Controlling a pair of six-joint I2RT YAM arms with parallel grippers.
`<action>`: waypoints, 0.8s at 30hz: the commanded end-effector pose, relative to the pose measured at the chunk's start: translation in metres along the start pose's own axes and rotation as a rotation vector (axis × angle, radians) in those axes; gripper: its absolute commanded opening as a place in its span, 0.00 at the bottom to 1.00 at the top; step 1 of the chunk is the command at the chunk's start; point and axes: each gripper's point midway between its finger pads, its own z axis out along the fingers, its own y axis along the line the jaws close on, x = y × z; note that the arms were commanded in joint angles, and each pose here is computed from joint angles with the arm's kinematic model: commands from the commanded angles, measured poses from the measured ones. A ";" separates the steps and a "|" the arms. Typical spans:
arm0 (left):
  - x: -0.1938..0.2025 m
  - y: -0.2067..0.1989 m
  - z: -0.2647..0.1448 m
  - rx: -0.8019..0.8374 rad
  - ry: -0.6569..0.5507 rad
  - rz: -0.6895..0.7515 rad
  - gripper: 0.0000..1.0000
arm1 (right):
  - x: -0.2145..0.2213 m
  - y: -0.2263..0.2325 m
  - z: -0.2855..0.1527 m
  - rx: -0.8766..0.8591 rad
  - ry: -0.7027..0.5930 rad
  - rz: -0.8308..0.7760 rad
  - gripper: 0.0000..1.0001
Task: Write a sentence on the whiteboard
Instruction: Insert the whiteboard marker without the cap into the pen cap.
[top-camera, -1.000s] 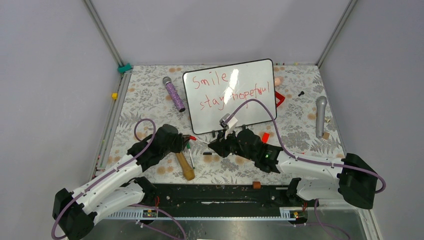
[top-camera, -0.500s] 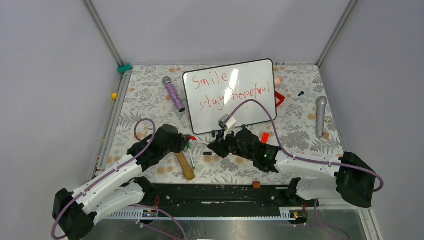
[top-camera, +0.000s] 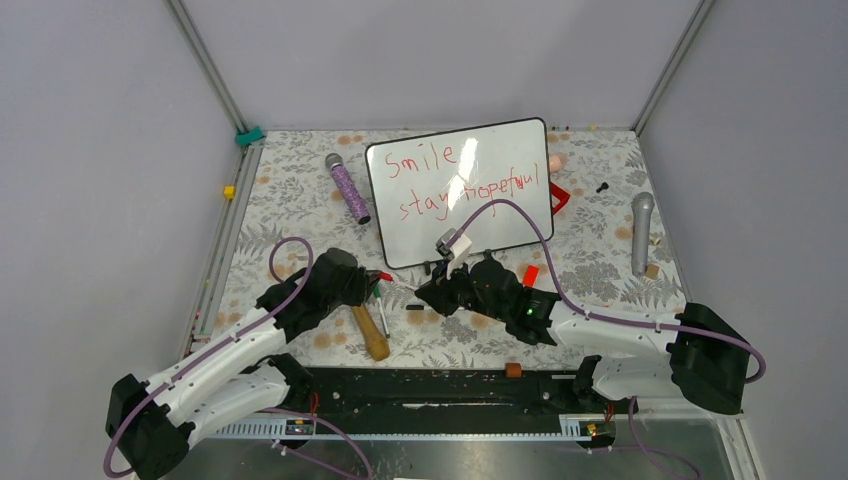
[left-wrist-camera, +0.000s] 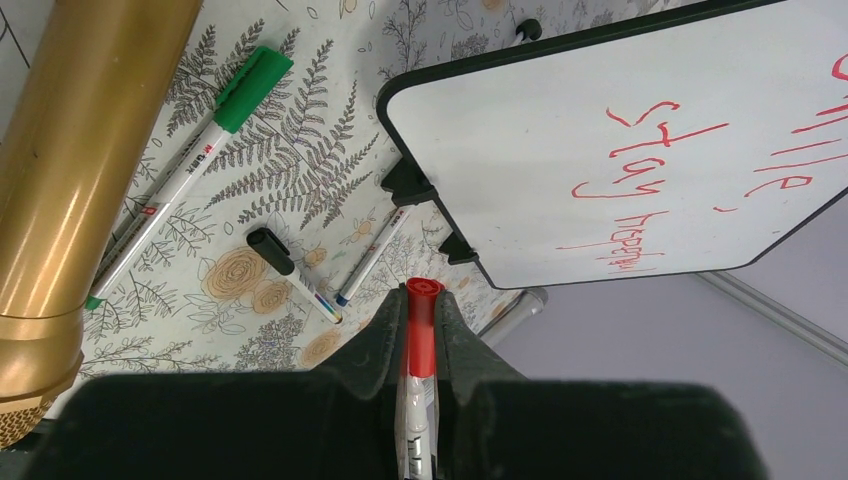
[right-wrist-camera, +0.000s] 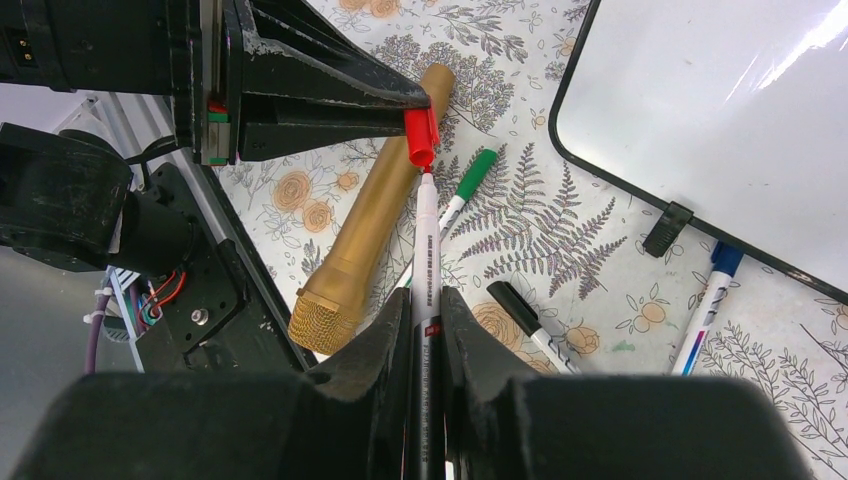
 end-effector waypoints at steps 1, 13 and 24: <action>0.002 -0.008 0.001 0.027 0.011 -0.018 0.00 | -0.030 0.014 0.001 -0.037 -0.083 -0.007 0.00; 0.004 -0.007 0.003 0.023 0.020 -0.015 0.00 | -0.031 0.015 0.003 -0.037 -0.082 -0.009 0.00; 0.015 -0.007 0.002 0.018 0.076 -0.010 0.00 | -0.037 0.015 0.017 -0.031 -0.097 -0.026 0.00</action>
